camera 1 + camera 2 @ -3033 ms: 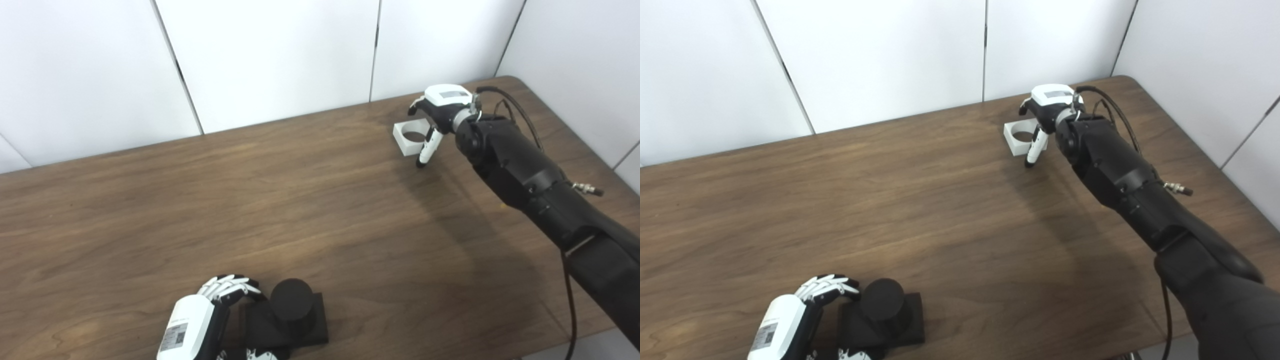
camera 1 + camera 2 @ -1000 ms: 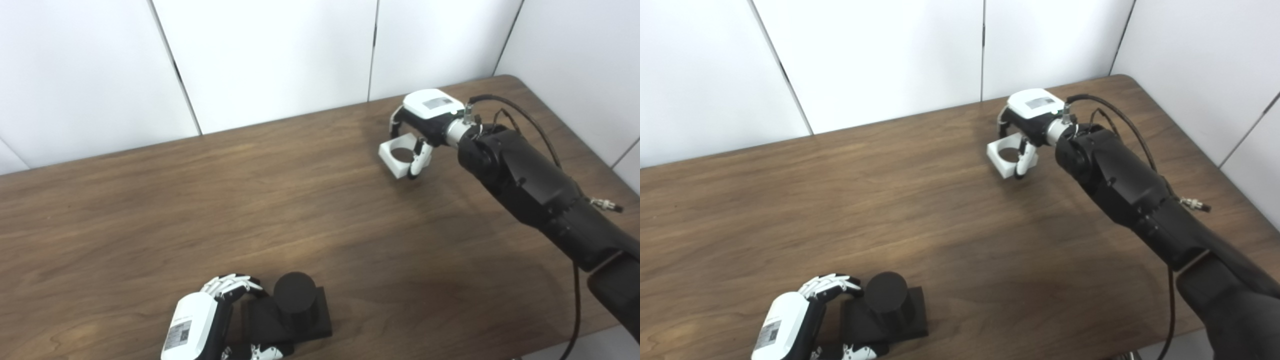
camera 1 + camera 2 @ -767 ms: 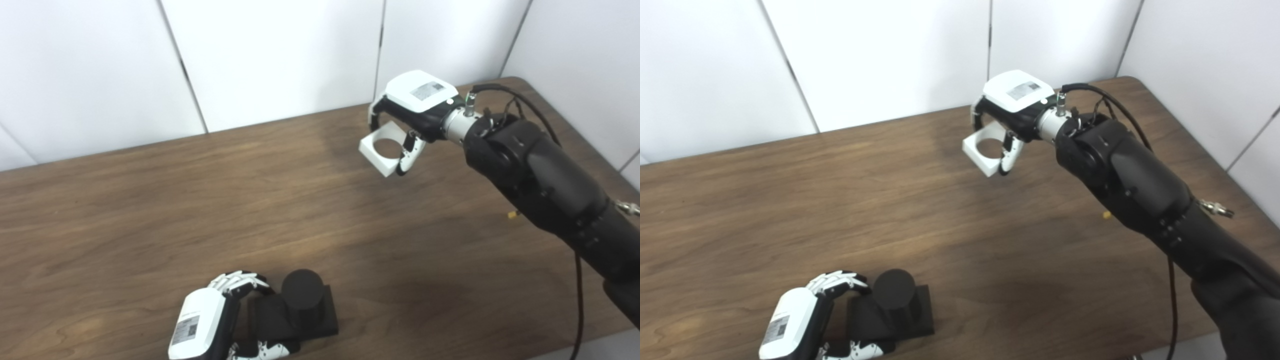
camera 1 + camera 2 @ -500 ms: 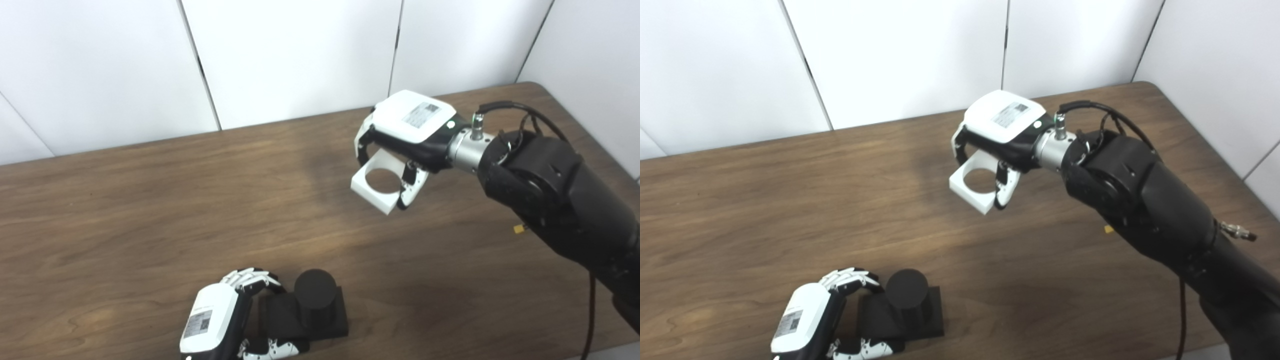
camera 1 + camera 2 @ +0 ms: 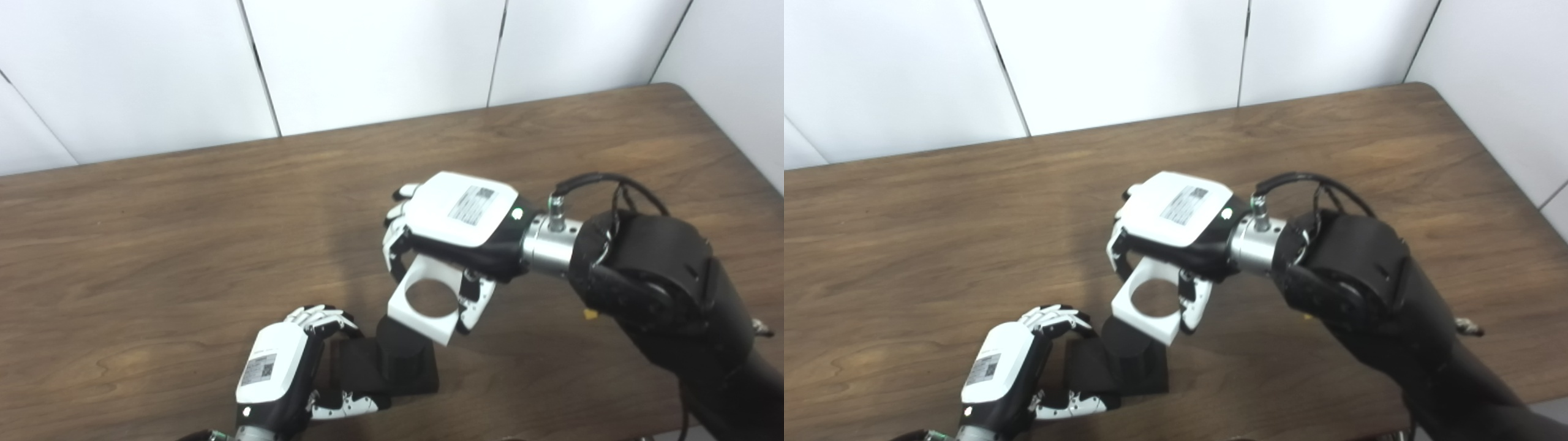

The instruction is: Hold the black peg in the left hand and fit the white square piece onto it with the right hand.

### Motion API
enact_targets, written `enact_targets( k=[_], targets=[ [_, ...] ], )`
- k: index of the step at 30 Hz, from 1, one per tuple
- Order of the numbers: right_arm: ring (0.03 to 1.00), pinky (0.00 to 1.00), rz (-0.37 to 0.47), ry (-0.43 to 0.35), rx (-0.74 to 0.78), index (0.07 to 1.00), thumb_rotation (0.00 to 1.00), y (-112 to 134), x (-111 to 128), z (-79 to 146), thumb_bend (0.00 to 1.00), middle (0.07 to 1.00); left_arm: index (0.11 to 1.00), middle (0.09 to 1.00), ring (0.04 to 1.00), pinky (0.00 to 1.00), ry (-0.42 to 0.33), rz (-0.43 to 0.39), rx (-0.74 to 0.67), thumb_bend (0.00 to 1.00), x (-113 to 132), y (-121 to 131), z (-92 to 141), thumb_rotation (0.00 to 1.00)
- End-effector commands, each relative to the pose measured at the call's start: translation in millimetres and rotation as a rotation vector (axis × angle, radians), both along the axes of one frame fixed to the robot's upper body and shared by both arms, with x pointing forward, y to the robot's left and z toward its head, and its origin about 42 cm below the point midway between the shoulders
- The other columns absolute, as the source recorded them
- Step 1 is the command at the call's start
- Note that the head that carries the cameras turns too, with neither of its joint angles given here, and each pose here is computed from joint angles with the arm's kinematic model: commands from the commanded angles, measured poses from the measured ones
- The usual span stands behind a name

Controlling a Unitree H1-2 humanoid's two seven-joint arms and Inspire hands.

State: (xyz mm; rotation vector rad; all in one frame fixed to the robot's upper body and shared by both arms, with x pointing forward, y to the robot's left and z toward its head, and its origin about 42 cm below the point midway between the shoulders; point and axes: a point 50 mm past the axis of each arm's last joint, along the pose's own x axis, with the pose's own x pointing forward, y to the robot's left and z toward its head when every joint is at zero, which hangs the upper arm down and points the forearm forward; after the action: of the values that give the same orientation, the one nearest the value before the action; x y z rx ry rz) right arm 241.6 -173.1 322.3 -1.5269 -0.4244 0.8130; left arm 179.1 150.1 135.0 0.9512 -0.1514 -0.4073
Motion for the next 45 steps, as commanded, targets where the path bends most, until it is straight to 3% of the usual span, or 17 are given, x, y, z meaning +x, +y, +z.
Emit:
enact_targets(
  k=[1,16,45],
  targets=[
    [0.856,0.94,0.005,-0.050,0.016,0.484,0.13,0.6,-4.4,9.3,0.52,0.744,0.485,0.755,0.835,0.87,-0.003,-0.007,-0.023,0.52,1.8,-8.3,5.9,0.05],
    [0.864,0.93,0.073,-0.036,-0.002,0.484,0.13,12.4,-17.9,5.4,0.52,0.754,0.485,0.750,0.835,0.87,-0.009,-0.005,-0.029,0.52,2.3,-12.8,7.8,0.05],
    [0.860,0.90,0.033,-0.021,0.004,0.484,0.13,1.6,-6.3,-9.6,0.52,0.739,0.485,0.750,0.839,0.88,-0.011,-0.006,-0.026,0.52,1.0,-22.6,15.1,0.05]
  ],
)
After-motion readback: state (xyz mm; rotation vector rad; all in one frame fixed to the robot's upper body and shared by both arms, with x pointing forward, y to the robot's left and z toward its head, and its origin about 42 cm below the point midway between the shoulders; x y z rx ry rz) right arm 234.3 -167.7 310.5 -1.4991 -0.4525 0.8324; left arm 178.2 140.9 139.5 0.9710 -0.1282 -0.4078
